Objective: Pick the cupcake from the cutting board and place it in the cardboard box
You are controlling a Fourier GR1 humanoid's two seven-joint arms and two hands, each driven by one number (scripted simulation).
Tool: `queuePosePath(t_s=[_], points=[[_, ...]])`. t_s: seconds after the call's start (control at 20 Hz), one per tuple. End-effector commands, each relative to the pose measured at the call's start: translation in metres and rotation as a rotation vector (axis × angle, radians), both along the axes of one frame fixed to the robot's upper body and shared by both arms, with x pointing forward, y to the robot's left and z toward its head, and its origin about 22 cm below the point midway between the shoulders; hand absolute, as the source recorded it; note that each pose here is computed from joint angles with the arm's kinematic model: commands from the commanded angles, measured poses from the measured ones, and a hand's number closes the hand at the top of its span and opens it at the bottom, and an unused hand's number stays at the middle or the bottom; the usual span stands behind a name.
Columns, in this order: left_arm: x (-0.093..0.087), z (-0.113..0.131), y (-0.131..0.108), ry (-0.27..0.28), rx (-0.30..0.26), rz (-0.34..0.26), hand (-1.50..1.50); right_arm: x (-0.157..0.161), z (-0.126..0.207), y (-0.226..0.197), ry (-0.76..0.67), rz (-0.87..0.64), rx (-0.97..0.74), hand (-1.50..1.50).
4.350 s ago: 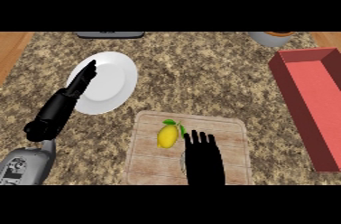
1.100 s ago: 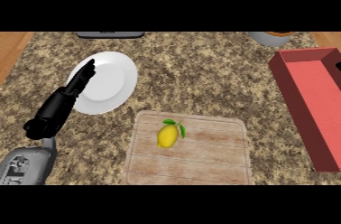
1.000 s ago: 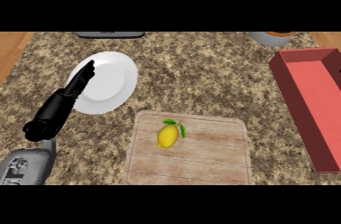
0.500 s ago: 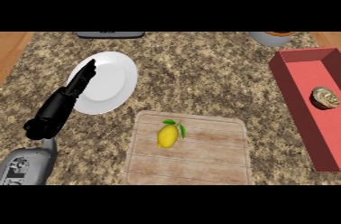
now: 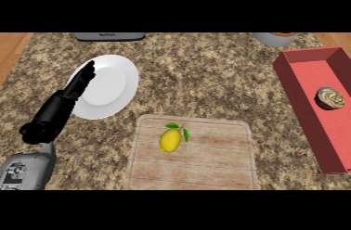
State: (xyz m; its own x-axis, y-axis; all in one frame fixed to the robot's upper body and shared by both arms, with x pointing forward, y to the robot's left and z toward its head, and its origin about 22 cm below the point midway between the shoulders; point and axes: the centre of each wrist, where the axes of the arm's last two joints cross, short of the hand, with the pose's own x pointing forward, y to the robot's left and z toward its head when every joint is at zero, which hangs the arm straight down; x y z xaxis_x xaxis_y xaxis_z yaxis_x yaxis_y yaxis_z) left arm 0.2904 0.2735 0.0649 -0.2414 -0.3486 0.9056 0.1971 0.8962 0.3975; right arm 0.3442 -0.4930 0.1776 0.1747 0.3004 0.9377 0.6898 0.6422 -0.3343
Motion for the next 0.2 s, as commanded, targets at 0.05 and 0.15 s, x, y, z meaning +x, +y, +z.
queuePosePath(t_s=[0.05, 0.15], points=[[0.005, -0.003, 0.004, -0.018, 0.016, 0.000, 0.00, -0.029, -0.016, -0.028, -0.187, -0.121, 0.132, -1.50], [-0.001, -0.012, -0.007, 0.007, 0.002, -0.013, 0.00, -0.047, -0.037, -0.042, -0.181, -0.185, 0.089, -1.50]])
